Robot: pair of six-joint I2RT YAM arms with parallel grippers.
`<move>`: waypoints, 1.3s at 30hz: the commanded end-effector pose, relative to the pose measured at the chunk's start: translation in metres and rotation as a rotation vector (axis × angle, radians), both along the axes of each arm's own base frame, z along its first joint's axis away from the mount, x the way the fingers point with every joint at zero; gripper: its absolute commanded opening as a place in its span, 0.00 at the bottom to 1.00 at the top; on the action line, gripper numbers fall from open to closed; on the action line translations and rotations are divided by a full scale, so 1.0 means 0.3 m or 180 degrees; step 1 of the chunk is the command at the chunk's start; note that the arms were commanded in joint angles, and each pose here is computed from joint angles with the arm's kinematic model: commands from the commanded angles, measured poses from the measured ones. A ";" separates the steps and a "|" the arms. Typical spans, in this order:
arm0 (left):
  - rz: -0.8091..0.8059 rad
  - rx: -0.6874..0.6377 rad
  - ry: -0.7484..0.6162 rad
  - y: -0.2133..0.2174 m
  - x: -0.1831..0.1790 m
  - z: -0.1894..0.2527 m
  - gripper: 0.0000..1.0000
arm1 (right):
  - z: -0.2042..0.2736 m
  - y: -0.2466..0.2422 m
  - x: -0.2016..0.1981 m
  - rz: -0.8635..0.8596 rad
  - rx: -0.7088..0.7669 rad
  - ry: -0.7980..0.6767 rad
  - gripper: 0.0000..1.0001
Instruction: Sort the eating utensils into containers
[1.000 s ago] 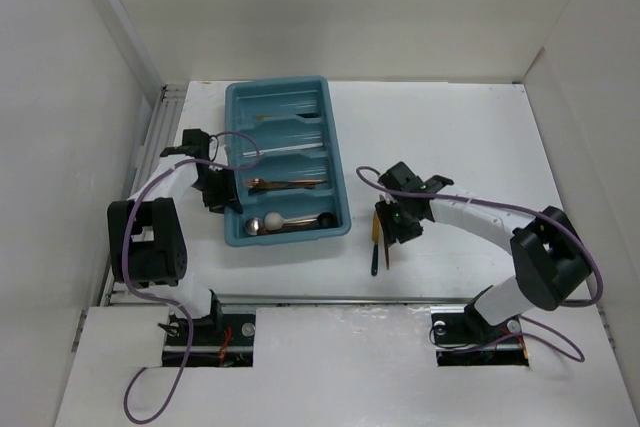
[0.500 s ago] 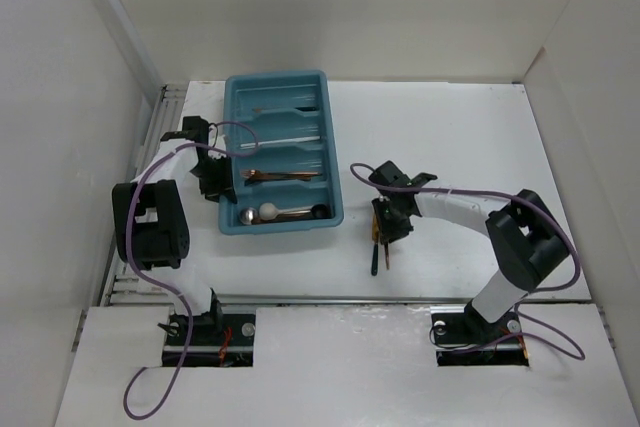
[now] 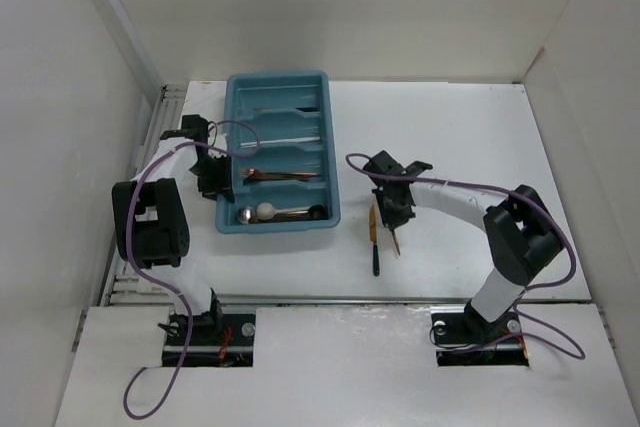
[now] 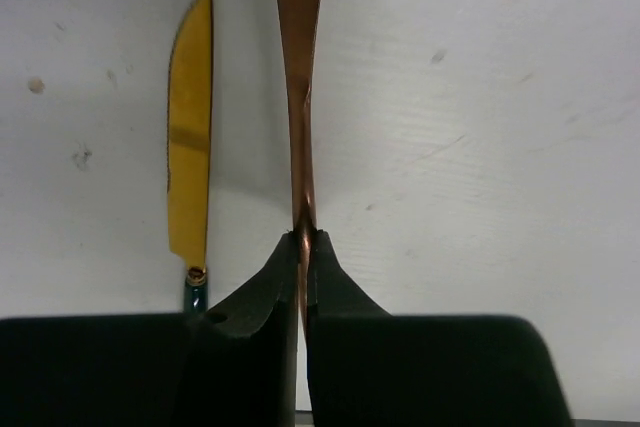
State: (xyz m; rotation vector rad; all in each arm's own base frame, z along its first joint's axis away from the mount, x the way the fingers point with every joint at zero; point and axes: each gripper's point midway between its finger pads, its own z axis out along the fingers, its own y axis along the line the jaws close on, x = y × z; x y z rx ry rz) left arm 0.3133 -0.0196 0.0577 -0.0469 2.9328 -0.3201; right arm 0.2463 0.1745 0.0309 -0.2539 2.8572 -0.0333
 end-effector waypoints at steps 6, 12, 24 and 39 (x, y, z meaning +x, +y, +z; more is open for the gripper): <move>-0.1140 0.0622 0.0494 0.141 -0.200 -0.048 0.00 | 0.382 0.046 0.367 0.0390 -0.0232 -0.1253 0.00; -0.1411 0.0565 0.0444 0.124 -0.246 -0.029 0.00 | 0.654 0.237 0.717 0.0905 -0.0236 -0.2251 0.00; -0.1239 0.0300 0.0497 0.080 -0.323 -0.017 0.00 | 0.523 0.642 1.060 0.2108 -0.0408 -0.2895 0.00; -0.0772 0.0223 0.0408 0.110 -0.287 -0.003 0.00 | 0.757 0.491 0.899 0.1521 -0.0322 -0.2818 0.71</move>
